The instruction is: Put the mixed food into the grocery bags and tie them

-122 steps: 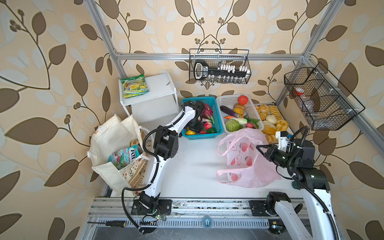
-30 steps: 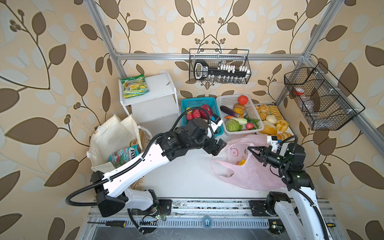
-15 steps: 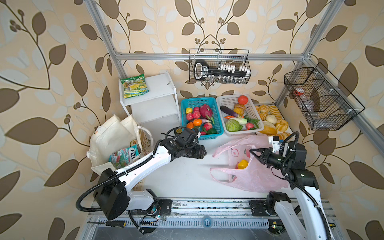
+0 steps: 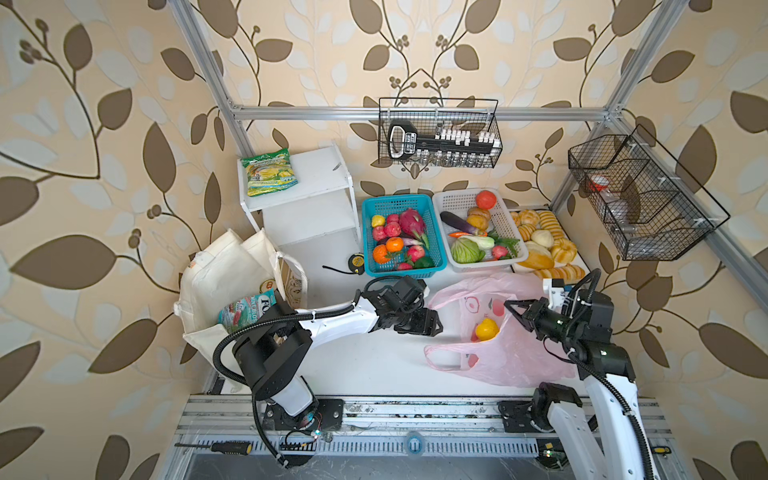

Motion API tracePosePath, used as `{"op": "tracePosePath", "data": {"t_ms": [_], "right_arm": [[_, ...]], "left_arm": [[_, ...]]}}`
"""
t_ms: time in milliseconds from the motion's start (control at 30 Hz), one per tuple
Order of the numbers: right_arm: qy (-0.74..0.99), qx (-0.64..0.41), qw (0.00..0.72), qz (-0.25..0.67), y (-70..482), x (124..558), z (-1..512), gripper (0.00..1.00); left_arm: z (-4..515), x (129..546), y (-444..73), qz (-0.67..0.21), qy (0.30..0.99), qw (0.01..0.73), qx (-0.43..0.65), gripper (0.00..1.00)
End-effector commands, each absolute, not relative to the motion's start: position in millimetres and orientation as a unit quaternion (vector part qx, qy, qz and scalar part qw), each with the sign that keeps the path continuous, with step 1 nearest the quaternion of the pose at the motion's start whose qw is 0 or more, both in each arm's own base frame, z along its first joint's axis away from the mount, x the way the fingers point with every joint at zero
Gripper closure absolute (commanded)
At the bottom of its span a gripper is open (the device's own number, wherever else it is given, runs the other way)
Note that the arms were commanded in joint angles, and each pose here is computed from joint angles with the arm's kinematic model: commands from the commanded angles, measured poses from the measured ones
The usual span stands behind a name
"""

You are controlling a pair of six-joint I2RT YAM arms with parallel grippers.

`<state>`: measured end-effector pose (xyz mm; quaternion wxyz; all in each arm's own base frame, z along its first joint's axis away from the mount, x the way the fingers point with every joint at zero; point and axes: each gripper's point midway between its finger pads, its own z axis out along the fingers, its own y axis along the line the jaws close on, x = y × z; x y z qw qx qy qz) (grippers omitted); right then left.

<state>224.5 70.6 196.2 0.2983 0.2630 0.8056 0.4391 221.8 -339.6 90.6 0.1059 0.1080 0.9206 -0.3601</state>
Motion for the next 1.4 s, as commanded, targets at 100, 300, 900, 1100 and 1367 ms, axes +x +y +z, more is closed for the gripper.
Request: {"op": "tracePosePath", "data": {"t_ms": [100, 300, 900, 1100, 1367], "right_arm": [[0.808, 0.28, 0.29, 0.429, 61.5, 219.5, 179.5, 1.0], [0.807, 0.284, 0.289, 0.43, 59.7, 221.1, 175.0, 1.0], [0.807, 0.29, 0.285, 0.428, 59.2, 217.4, 169.3, 1.0], [0.816, 0.291, 0.293, 0.405, 53.7, 216.3, 167.0, 1.0], [0.83, 0.286, 0.315, 0.361, 42.6, 215.0, 183.7, 1.0]], "left_arm": [[111.2, 216.0, -389.2, -0.478, 0.866, 0.077, 0.123, 0.21], [97.0, 208.9, -419.4, -0.483, 0.863, 0.042, 0.145, 0.23], [78.2, 196.0, -472.4, -0.499, 0.849, -0.01, 0.171, 0.57], [105.1, 199.7, -466.4, -0.486, 0.852, 0.029, 0.192, 0.99], [187.8, 212.3, -384.7, -0.374, 0.89, 0.179, 0.188, 1.0]]}}
